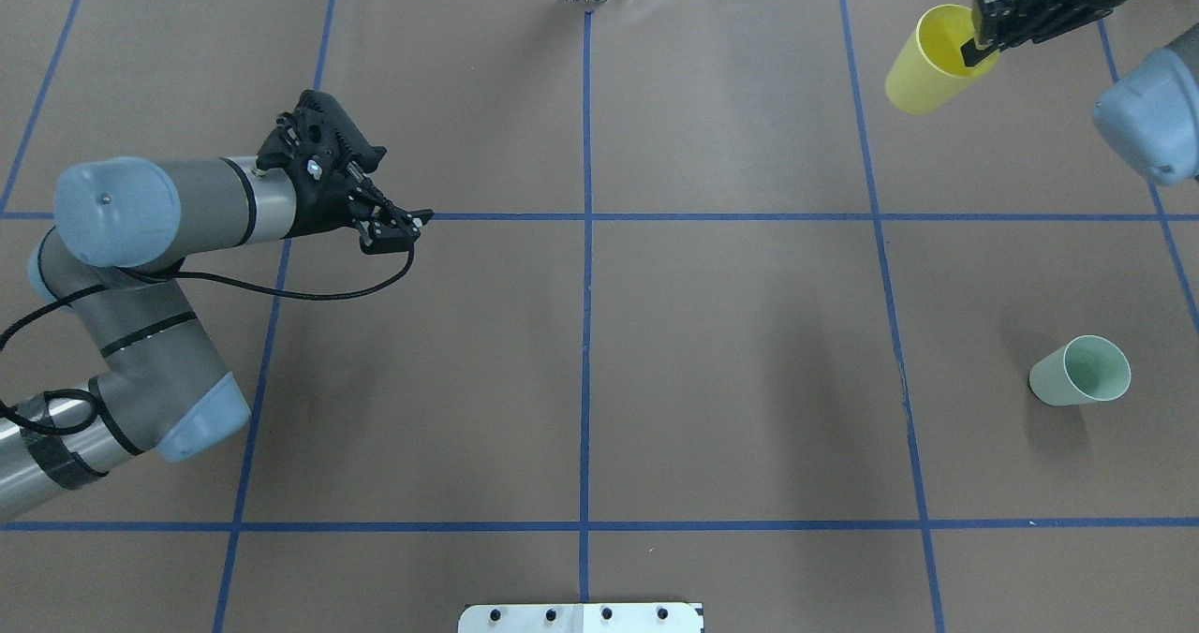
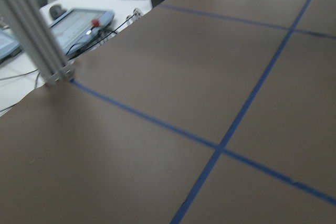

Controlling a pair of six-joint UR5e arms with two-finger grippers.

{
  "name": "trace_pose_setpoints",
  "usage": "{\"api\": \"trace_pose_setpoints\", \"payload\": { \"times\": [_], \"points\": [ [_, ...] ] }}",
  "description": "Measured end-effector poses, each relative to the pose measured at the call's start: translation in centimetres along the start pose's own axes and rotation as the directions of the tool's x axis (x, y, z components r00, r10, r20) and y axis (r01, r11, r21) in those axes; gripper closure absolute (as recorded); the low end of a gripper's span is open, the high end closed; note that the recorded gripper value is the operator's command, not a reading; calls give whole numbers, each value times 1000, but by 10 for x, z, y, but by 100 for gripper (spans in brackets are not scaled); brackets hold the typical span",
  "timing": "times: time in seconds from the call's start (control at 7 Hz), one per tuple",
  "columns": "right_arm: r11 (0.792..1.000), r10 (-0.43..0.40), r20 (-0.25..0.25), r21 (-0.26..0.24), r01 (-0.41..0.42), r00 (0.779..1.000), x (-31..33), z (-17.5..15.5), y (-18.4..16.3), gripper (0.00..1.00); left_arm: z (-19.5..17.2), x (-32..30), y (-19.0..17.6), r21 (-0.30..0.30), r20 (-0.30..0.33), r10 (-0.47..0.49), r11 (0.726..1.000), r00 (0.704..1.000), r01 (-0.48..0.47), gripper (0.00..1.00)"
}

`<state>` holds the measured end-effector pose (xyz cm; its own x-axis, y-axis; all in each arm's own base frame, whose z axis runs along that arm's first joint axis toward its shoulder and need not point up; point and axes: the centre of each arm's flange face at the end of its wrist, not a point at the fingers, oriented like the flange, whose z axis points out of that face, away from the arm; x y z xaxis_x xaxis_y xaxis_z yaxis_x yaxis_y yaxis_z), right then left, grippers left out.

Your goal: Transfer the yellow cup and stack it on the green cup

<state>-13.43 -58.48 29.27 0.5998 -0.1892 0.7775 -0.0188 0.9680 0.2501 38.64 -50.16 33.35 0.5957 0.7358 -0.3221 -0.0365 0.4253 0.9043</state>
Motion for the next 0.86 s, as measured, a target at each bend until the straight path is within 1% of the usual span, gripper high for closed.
{"api": "trace_pose_setpoints", "payload": {
  "times": [0.14,0.29,0.43,0.57,0.71,0.86],
  "points": [
    [999,-36,-2,-5,36,999,40,-9,8,100,-3,-47,18,-131,83,-40,990,996,50,0],
    [997,-71,-4,-11,71,997,77,-16,20,100,-13,-97,35,-252,179,-83,959,980,127,0],
    [995,-103,-5,-19,103,995,110,-20,34,100,-27,-144,52,-348,276,-116,913,954,212,0],
    [991,-130,-7,-27,130,991,137,-21,48,100,-45,-186,71,-421,358,-133,861,924,287,0],
    [987,-154,-9,-37,153,988,157,-21,61,100,-70,-231,94,-503,414,-141,788,899,355,0],
    [984,-171,-9,-45,171,985,173,-20,72,100,-103,-275,115,-575,414,-181,708,892,411,0]
  ]
}}
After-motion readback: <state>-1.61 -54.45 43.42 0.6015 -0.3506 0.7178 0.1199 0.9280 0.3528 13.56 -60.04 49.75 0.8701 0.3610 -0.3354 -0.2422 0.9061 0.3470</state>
